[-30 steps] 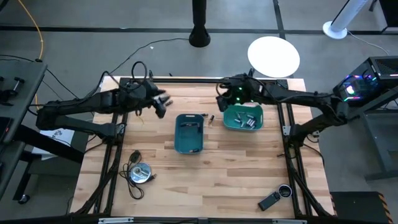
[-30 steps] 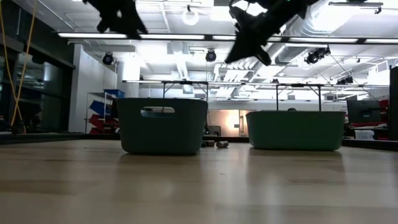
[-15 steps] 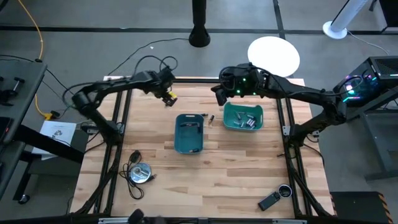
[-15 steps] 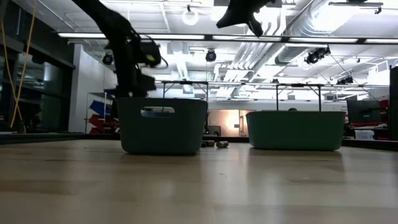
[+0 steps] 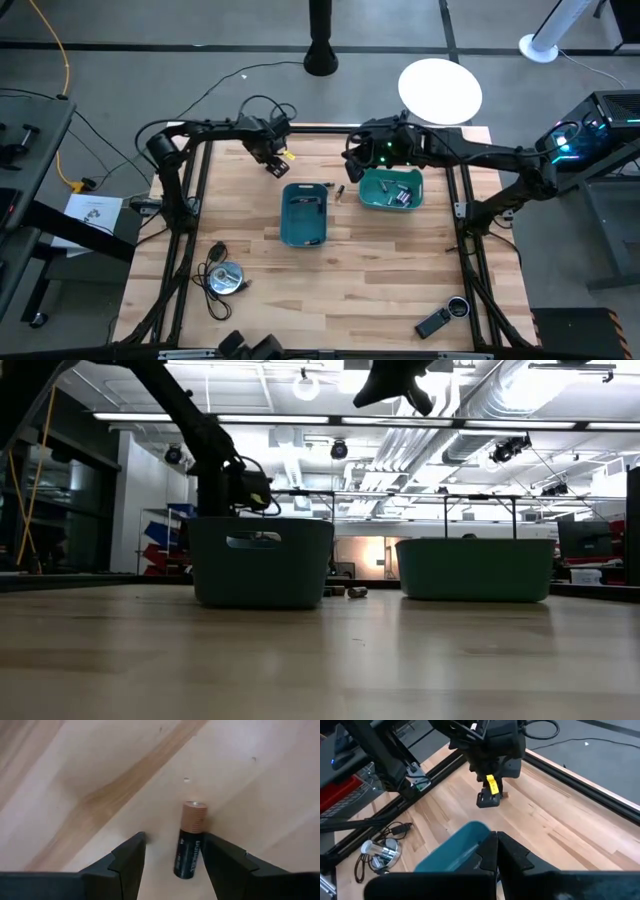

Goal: Sort batteries
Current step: Put the black battery into the blue bin

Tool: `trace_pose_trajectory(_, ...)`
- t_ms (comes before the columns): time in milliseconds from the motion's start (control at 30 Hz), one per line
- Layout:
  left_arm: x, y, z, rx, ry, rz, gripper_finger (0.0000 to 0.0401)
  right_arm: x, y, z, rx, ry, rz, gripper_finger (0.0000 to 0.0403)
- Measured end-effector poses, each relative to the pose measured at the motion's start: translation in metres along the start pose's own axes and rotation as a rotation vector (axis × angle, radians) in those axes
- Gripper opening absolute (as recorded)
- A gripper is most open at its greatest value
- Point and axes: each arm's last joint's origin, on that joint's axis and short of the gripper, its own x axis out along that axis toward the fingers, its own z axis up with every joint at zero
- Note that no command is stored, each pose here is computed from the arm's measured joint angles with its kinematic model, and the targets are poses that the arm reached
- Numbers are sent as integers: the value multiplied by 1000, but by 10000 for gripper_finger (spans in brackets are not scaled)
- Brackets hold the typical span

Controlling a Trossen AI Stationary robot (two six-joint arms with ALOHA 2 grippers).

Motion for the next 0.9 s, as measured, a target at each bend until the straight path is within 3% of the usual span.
trace_pose_trajectory(100, 7, -7, -2, 52, 40, -6, 159, 0, 2, -1, -3, -2, -2, 0)
trace_pose_trajectory(267, -3, -16, -4, 122, 14, -4, 29, -1, 5, -3, -9, 3, 5, 0)
trace_pose_trajectory(333, -16, -16, -8, 116, -15, -3, 29, -1, 5, -3, -11, 7, 3, 0)
trace_pose_trajectory(467, -66, -6, -7, 61, -228, 31, 33, -3, 4, -6, -17, 24, -3, 0)
trace_pose_trajectory(567, -98, -7, -13, 45, -373, -15, 32, -6, 4, -6, -19, 25, -12, 0)
trace_pose_trajectory(700, -138, -38, -25, 115, -537, -218, 32, -9, 2, -6, -21, 18, -35, 0)
trace_pose_trajectory(900, -151, -114, -59, 328, -530, -341, 32, -9, 1, -7, -23, 28, -43, 0)
